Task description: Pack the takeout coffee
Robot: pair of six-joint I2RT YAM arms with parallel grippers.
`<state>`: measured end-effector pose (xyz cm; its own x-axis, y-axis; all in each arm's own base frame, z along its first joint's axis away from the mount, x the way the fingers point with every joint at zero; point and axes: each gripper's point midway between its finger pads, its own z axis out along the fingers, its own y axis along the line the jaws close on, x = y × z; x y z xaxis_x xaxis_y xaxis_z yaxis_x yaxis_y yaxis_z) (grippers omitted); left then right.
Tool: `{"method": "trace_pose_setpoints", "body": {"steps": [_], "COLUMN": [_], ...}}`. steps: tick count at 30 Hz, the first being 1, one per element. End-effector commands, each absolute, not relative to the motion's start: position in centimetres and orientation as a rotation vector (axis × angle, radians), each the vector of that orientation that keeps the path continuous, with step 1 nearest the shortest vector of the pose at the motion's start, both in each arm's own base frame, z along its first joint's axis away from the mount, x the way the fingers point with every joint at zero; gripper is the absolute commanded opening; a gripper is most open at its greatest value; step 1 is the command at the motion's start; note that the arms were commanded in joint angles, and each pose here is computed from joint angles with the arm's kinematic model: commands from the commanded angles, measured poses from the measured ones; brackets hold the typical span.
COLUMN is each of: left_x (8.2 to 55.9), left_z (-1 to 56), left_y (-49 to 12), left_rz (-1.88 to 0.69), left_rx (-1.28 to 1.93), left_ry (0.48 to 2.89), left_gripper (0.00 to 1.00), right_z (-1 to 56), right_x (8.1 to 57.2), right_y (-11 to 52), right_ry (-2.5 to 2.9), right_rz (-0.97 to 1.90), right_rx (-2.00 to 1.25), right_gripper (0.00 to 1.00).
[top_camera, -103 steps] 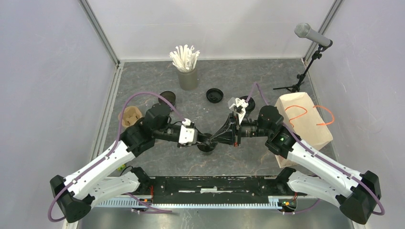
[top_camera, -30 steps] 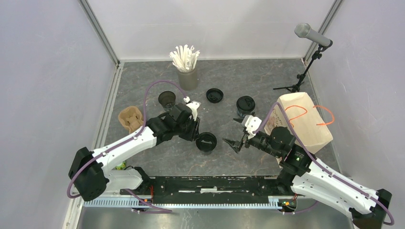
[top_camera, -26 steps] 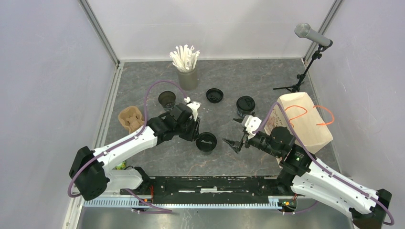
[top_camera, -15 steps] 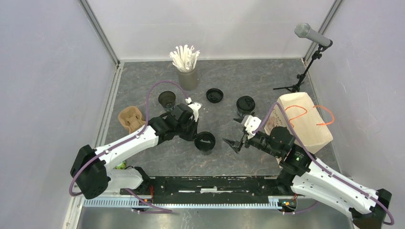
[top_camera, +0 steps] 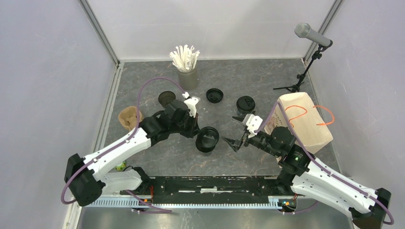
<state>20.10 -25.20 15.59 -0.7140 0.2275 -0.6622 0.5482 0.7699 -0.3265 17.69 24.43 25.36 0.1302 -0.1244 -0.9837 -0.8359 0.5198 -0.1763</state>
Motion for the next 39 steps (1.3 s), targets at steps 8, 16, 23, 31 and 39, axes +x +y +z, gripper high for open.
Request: {"method": "trace_pose_setpoints", "body": {"steps": [8,16,23,31,39], "left_x": [19.4,15.3,13.1,13.0,13.3], "left_z": [26.8,35.0,35.6,35.1,34.6], "left_y": [-27.0,-28.4,-29.5,-29.6,-29.7], "left_rz": [-1.126,-1.66,-1.921,-1.942,-1.946], "left_rx": [0.337,0.297,0.332,0.326,0.301], "left_ry": [2.031,1.73,1.695,1.703,1.695], "left_gripper": [0.02,0.02,0.02,0.02,0.03], "right_z": [32.7,36.3,38.0,38.5,38.2], "right_x": [15.0,8.9,8.5,9.1,9.9], "right_y": [24.0,22.6,22.9,23.7,25.1], "right_ry": [0.877,0.334,0.243,0.23,0.263], "right_rz": [0.655,0.614,0.631,0.633,0.631], "right_rx": [-0.872,-0.895,-0.847,-0.833,-0.862], "right_gripper": [0.98,0.98,0.98,0.98,0.98]}}
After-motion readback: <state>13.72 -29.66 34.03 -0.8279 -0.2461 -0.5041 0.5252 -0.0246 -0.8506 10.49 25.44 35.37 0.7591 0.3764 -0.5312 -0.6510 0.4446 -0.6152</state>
